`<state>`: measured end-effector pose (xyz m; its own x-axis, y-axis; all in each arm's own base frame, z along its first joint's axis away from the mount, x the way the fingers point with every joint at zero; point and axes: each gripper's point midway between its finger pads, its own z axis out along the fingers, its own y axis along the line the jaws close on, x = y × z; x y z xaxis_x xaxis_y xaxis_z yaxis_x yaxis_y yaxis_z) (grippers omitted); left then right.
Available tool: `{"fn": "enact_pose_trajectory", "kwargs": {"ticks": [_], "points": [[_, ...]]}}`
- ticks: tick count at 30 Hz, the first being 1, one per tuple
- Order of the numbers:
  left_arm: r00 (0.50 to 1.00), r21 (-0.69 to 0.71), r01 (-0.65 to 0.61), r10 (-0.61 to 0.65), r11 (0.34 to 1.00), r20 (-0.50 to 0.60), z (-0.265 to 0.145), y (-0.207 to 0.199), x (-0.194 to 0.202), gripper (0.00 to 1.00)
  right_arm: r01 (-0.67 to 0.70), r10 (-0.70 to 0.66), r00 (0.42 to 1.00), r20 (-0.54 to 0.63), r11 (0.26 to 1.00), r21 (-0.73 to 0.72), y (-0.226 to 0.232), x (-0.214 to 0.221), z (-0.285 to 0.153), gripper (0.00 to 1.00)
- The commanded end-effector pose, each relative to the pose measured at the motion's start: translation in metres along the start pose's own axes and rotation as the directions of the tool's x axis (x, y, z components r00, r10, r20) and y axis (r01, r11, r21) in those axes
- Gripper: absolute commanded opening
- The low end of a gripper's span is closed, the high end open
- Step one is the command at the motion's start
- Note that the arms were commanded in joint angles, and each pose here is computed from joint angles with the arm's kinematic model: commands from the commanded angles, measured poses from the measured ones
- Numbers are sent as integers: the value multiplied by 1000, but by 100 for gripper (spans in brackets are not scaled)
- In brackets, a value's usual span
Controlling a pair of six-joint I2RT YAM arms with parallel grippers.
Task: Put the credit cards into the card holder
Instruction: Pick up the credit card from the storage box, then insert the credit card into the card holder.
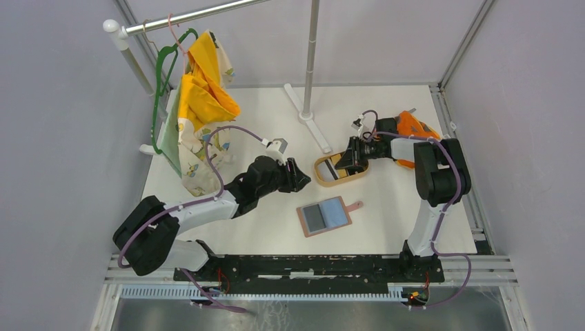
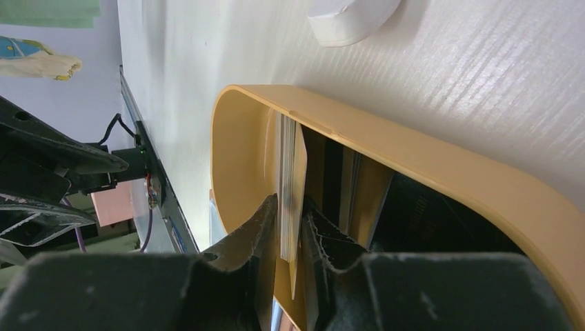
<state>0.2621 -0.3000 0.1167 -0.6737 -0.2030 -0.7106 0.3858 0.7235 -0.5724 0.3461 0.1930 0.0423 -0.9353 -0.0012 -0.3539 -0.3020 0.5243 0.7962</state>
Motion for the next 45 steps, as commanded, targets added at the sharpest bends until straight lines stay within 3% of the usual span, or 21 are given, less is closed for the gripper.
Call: {"fn": "enact_pose_trajectory", "kwargs": {"ticks": [1,5,11,22,26,28,30,38,45], "points": [[997,34,-55,54,998,53,-6,-10,-15,53,34,-33,999,40,999,-22,9,-11,-9,23],[997,39,-58,55,998,58,-9,-11,-17,53,31,-30,998,52,999,-18,7,-13,-13,20],[994,86,-62,53,994,97,-17,-20,-23,53,34,-33,996,81,999,-8,6,-19,-21,6],[957,353,-150,47,924,286,-68,-69,-48,54,184,-172,961,216,982,-38,43,-37,-62,0],[933,373,-157,13,915,359,-87,-71,-56,69,307,-262,919,294,945,-117,79,-35,-76,0],[934,357,-142,5,923,357,-86,-67,-56,85,349,-285,901,327,924,-156,95,-31,-82,0],[942,356,-135,7,925,337,-82,-66,-52,90,368,-287,891,352,910,-190,108,-25,-87,0],[967,487,-101,-28,868,252,-57,-78,-27,90,444,-329,849,414,868,-221,138,4,-92,0],[978,551,-81,-39,831,203,-24,-96,-17,89,486,-370,849,377,828,-281,157,24,-75,0]]}}
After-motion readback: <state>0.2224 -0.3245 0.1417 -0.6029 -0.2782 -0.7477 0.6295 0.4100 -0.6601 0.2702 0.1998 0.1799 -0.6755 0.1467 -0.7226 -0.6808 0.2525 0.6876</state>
